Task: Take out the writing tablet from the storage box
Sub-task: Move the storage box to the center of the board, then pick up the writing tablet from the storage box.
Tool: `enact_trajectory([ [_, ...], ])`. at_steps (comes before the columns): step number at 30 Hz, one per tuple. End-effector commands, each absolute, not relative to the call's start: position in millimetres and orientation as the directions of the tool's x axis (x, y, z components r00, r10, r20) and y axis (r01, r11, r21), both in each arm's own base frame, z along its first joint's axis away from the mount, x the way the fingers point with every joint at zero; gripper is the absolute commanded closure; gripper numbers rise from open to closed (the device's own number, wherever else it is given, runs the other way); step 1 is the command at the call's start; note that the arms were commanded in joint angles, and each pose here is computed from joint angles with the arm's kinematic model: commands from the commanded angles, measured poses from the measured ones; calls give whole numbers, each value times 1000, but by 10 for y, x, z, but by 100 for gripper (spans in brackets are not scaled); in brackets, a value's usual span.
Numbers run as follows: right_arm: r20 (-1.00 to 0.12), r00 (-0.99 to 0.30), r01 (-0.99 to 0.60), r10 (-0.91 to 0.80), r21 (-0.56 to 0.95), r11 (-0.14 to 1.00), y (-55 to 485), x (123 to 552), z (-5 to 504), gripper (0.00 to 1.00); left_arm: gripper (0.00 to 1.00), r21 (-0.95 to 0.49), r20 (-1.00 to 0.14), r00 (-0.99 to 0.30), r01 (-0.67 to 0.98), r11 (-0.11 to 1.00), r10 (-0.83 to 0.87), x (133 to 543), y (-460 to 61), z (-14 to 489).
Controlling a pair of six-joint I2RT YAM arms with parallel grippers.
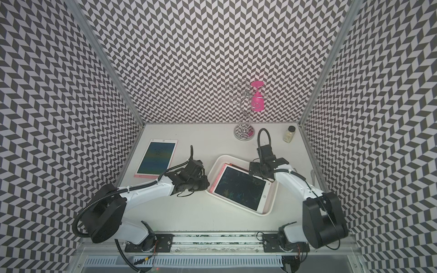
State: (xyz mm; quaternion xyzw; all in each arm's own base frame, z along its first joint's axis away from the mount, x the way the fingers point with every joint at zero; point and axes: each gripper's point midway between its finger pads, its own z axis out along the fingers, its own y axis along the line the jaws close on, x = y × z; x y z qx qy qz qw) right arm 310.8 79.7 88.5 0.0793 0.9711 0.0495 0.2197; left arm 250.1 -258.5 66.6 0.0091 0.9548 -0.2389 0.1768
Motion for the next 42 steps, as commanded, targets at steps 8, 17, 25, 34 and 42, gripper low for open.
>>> enact_trajectory([
  [8, -373, -892, 209, 256, 160, 965, 744, 2875, 661, 1, 97, -585, -354, -914, 51, 810, -198, 2329, -2548, 897],
  [17, -357, -902, 187, 242, 182, 965, 812, 2818, 688, 1, 100, -594, -357, -883, -38, 803, -305, 2293, -2167, 896],
  [25, -317, -918, 197, 236, 150, 969, 908, 2675, 507, 1, 94, -594, -351, -886, -40, 804, -304, 2288, -2184, 893],
  [34, -333, -912, 262, 238, -28, 965, 795, 2578, 415, 1, 96, -585, -349, -887, -46, 809, -303, 2290, -2184, 841],
  [42, -332, -915, 228, 229, 44, 973, 967, 2607, 454, 1, 97, -581, -349, -892, -34, 813, -287, 2306, -2223, 817],
])
